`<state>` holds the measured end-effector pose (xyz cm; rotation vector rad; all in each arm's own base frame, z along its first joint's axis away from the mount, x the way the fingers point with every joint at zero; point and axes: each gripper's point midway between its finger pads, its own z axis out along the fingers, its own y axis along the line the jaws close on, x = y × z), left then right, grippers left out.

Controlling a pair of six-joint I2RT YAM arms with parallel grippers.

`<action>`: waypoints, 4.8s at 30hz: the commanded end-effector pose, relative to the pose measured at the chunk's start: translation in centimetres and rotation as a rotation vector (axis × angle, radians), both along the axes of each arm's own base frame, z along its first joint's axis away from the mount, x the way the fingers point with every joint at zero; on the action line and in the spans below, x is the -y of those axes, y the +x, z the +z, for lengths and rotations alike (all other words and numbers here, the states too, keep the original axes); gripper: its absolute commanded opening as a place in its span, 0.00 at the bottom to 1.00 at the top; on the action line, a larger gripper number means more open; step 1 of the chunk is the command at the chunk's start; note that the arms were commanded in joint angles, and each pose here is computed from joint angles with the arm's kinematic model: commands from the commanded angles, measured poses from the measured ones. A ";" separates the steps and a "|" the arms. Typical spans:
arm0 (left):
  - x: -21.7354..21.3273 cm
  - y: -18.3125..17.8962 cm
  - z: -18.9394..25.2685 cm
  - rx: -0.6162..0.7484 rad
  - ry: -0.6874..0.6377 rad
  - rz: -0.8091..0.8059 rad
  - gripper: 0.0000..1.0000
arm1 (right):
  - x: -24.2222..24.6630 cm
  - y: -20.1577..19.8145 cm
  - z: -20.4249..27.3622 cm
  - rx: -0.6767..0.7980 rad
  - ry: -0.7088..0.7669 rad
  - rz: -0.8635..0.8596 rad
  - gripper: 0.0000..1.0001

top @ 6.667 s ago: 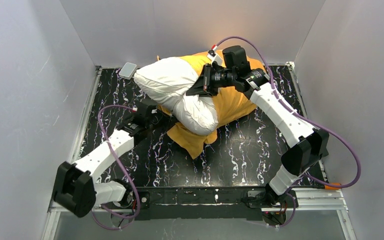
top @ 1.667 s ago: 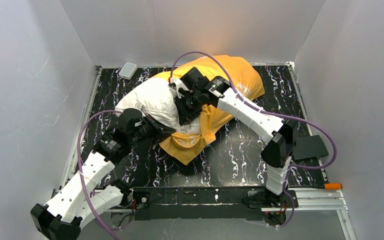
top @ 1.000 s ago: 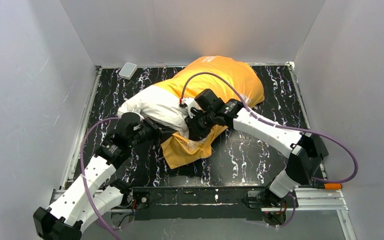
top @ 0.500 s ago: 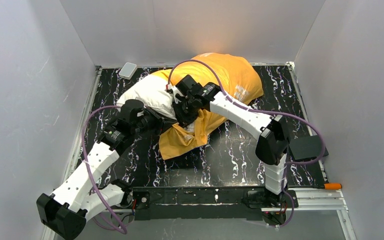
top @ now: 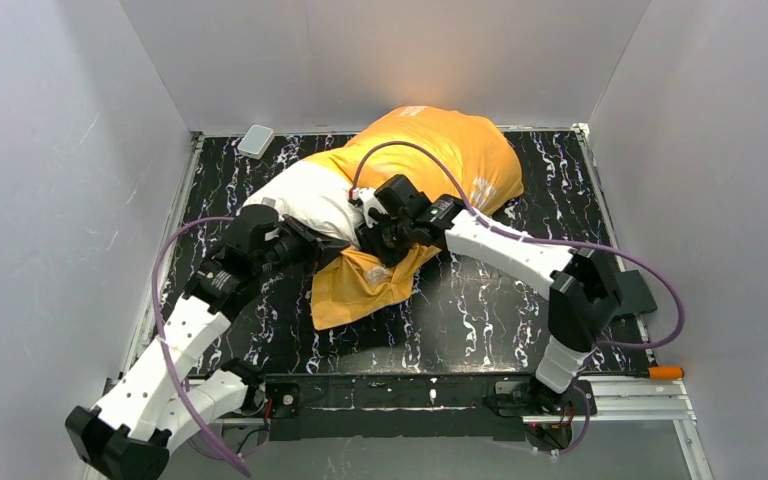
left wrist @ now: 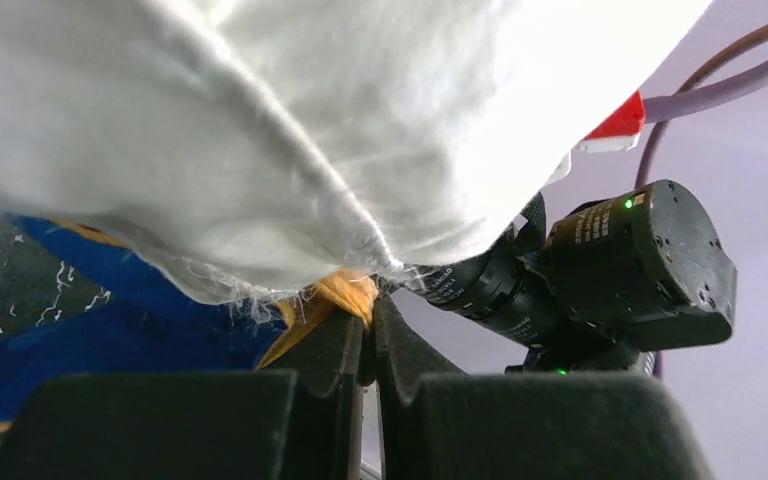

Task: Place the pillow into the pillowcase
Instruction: Stuff the pillow into the pillowcase.

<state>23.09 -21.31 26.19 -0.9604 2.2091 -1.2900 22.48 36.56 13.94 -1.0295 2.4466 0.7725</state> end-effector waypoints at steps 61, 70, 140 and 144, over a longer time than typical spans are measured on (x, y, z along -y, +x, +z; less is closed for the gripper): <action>-6.0 -5.6 9.8 0.417 0.109 0.022 0.00 | 2.9 1.2 0.5 0.071 -0.378 -0.050 0.40; -5.3 -4.3 20.5 0.664 -0.140 0.102 0.00 | 9.9 -5.5 -10.8 -0.193 -0.621 0.019 0.39; -2.7 -4.8 5.4 0.373 -0.046 -0.071 0.00 | -16.0 3.4 16.1 0.046 0.454 0.037 0.70; -4.9 -5.4 3.7 0.308 0.063 -0.001 0.00 | -12.0 4.6 8.6 0.036 0.137 -0.056 0.66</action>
